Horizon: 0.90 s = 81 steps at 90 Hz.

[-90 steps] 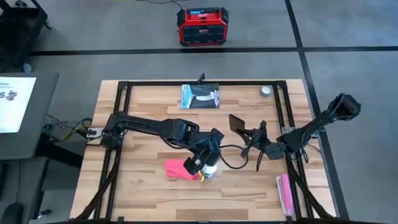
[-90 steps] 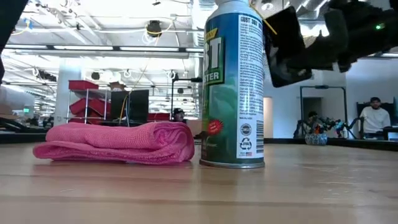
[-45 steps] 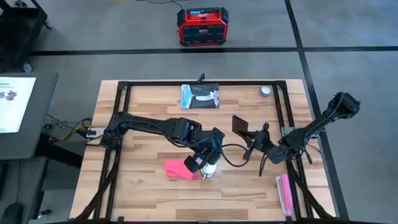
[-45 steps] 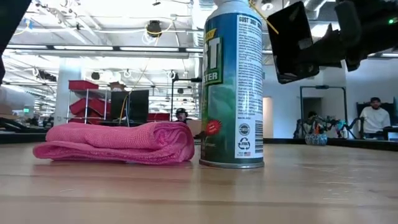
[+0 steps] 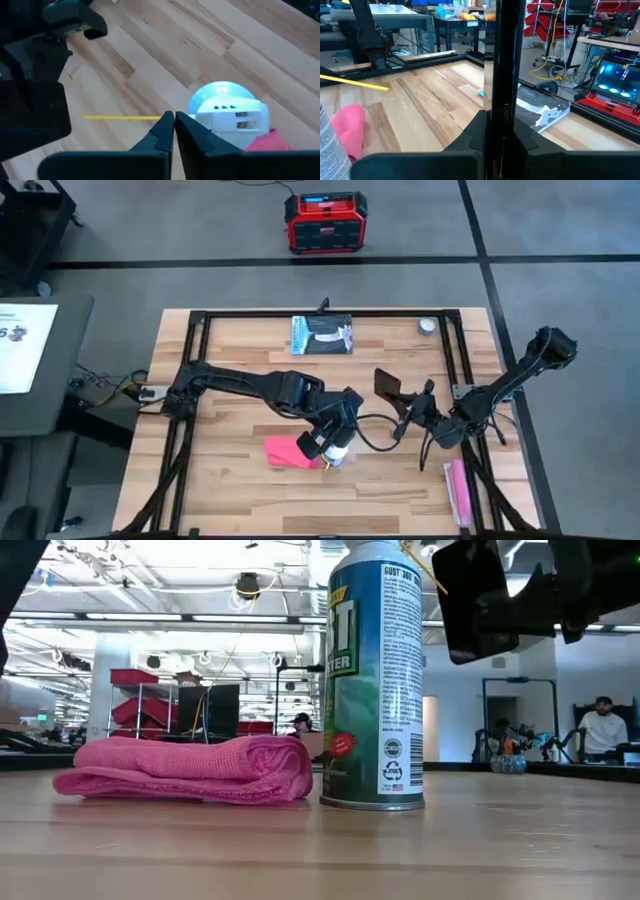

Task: Apply microfiber cloth
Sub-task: Spray the back of the cellphone using the spray bottle

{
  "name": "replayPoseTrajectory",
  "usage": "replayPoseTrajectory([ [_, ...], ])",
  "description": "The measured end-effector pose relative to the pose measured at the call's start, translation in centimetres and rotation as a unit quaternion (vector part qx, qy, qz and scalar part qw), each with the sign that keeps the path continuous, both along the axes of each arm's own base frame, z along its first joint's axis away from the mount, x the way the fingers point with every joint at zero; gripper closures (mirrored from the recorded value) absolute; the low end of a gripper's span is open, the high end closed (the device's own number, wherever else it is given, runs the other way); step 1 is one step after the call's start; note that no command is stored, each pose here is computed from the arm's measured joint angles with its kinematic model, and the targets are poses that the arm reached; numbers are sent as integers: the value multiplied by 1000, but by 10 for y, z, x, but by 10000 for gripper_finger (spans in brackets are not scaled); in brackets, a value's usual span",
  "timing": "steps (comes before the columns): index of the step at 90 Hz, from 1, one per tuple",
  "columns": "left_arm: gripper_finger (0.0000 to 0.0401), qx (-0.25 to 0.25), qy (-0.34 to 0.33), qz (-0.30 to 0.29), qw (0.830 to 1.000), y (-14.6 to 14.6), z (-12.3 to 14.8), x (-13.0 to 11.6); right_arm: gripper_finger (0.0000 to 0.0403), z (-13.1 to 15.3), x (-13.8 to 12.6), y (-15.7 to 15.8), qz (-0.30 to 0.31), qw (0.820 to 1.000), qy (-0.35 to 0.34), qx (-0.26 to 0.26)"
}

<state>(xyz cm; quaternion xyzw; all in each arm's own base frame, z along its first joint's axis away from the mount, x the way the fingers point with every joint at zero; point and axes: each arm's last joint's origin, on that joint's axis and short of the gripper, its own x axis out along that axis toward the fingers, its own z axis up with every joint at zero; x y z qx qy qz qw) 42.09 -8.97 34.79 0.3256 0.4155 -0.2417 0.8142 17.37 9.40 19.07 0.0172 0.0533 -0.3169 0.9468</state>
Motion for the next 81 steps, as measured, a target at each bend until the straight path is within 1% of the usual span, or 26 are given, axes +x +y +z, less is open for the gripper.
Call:
replayPoseTrajectory([
  [12,401,0,-7,-9,1000,-1,2,0,387,0,0,0,0,1000,1,-1],
  [25,401,-16,-1,-12,1000,-2,1,0,387,0,0,0,1,1000,2,-1],
  [43,401,-18,-7,-13,1000,-2,2,1,387,0,0,0,2,1000,2,-1],
  [62,401,-16,8,-9,1000,-1,-5,3,387,-1,0,0,3,1000,2,3],
  [81,401,-13,11,-5,1000,0,-3,2,387,-1,0,0,3,1000,3,3],
])
